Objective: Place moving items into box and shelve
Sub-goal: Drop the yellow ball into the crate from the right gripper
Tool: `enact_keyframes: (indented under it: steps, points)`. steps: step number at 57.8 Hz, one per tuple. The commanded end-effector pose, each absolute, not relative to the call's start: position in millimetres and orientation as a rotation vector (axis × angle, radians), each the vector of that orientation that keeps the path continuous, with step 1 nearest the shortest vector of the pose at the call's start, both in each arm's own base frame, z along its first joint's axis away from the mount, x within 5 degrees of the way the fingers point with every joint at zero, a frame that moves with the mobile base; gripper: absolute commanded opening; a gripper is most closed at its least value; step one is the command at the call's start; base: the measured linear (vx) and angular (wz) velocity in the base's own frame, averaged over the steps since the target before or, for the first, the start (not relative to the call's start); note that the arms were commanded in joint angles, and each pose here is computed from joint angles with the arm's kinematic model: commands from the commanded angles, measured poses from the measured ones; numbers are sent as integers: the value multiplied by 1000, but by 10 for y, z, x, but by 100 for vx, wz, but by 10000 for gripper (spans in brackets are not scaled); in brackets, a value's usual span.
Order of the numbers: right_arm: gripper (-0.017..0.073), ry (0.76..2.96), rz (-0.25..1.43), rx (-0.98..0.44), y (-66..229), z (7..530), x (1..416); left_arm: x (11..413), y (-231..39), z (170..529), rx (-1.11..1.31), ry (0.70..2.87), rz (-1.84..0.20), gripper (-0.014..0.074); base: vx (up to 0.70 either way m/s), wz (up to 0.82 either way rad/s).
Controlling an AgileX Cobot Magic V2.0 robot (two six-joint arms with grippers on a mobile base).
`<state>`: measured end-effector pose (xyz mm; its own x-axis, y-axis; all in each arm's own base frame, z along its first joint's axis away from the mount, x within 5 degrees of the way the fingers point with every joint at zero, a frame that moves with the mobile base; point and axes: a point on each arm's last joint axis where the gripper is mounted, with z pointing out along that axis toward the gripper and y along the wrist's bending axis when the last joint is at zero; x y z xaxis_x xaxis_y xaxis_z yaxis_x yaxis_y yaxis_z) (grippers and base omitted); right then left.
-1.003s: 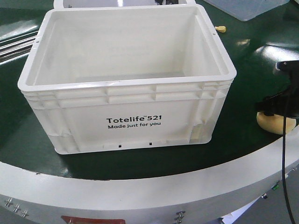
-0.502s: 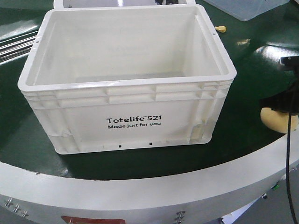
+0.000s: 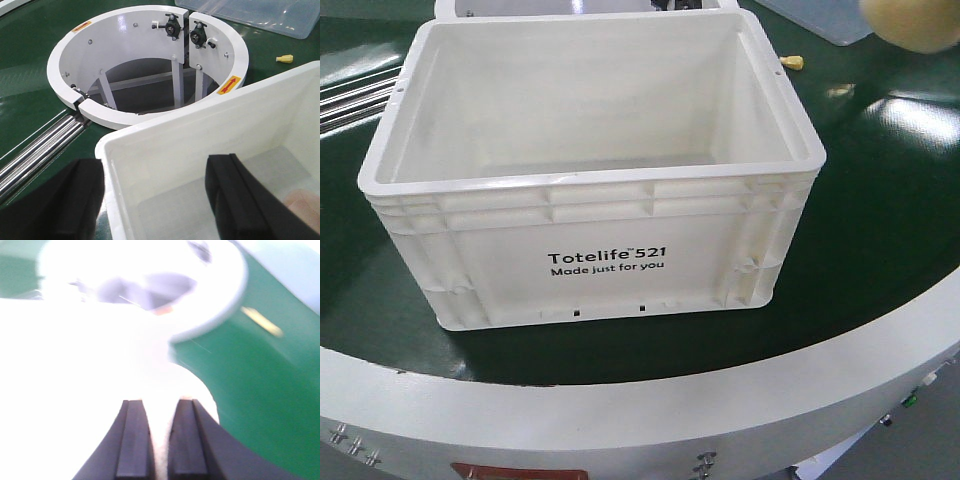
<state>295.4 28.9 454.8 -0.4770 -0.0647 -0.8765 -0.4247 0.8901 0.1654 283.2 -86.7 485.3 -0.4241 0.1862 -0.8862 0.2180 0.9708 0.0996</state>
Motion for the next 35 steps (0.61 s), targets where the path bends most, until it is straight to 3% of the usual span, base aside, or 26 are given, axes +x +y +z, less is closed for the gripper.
enact_keyframes:
  steps: [1, 10, 17, 26, 29, 35]
  points:
    - [-3, 1903, 521, -429, 553, 4756, 2885, 2704, -830, 5102, 260, 1892, -67, 534, 0, 0]
    - [42, 1911, 435, -639, 1113, 4508, 3067, 2704, -831, 5102, 213, 1899, -101, 534, 0, 0]
    - [216, 1939, 445, -721, 1413, 4295, 3185, 2703, -829, 5098, 190, 1906, -116, 534, 0, 0]
    - [533, 1989, 555, -570, 1491, 4190, 3316, 2711, -810, 5065, 190, 1937, -81, 534, 0, 0]
    - [578, 1974, 542, -515, 1465, 4229, 3326, 2734, -791, 5025, 180, 1966, -44, 534, 0, 0]
    - [573, 1945, 456, -456, 1386, 4340, 3332, 2797, -792, 4934, 111, 2029, -47, 534, 0, 0]
